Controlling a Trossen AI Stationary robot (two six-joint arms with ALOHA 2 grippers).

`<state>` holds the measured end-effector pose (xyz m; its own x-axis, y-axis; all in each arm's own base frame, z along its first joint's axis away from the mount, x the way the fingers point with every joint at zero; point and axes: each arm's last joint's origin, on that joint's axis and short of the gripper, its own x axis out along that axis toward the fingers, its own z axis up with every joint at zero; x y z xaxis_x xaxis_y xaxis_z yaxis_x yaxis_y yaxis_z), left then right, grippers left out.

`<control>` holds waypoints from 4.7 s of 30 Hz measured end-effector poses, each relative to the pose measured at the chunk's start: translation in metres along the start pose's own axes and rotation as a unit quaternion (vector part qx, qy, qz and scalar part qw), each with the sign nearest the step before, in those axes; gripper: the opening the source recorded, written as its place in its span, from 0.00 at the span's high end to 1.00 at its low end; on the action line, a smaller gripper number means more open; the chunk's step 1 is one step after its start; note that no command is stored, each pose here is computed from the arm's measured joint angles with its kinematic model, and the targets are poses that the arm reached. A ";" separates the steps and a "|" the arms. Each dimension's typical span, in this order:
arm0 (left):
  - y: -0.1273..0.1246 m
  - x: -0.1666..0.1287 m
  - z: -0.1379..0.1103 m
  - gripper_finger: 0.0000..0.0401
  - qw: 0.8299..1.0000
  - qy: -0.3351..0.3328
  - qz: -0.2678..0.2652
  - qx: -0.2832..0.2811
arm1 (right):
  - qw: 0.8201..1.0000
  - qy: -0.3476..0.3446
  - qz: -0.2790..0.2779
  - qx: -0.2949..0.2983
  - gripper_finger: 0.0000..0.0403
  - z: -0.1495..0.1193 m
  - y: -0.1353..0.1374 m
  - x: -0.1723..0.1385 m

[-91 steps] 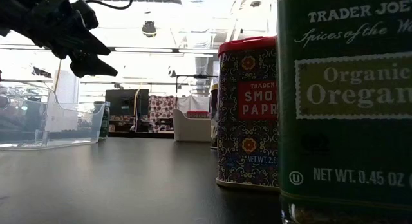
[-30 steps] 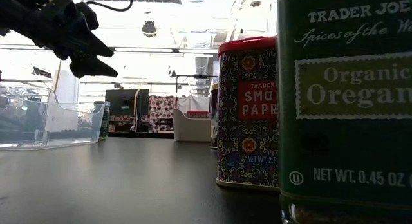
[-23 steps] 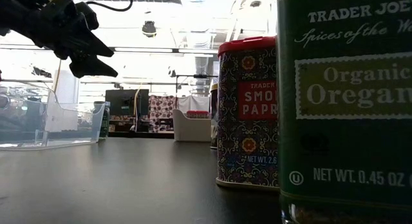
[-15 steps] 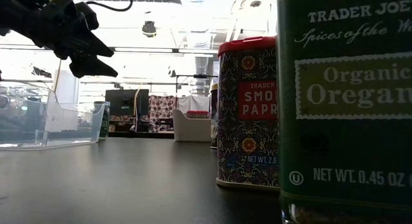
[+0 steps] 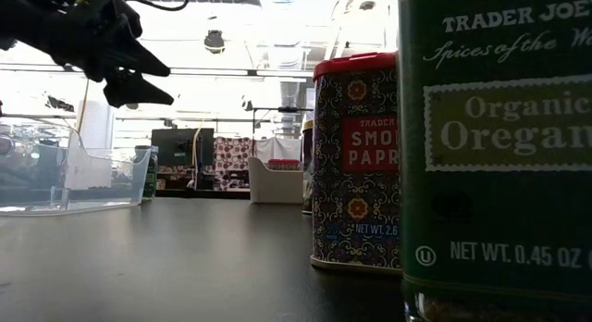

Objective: Sort spices by type
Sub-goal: Put the right red seasoning can into the white bin, then put the bottom left green seasoning bottle into the transparent bin

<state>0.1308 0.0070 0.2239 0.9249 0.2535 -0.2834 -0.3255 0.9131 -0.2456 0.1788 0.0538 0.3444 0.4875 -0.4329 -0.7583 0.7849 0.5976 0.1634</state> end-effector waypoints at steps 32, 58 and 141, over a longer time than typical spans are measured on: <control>0.001 0.000 0.003 0.18 0.999 -0.024 0.028 -0.004 | 0.900 0.064 0.157 -0.401 0.41 0.197 -0.031 0.216; 0.001 0.000 0.003 0.18 0.999 -0.022 0.029 -0.003 | 0.875 0.152 0.097 -0.450 0.41 0.173 -0.043 0.322; 0.001 0.000 0.004 0.18 0.999 -0.033 0.039 -0.006 | 0.987 0.044 0.081 -0.132 0.13 0.197 -0.038 0.150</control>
<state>0.1309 0.0097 0.2276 0.9072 0.3448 -0.2412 -0.3995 0.8857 -0.2366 0.2977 -0.1666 0.3493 0.5545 -0.2644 -0.7890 0.5663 0.8147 0.1250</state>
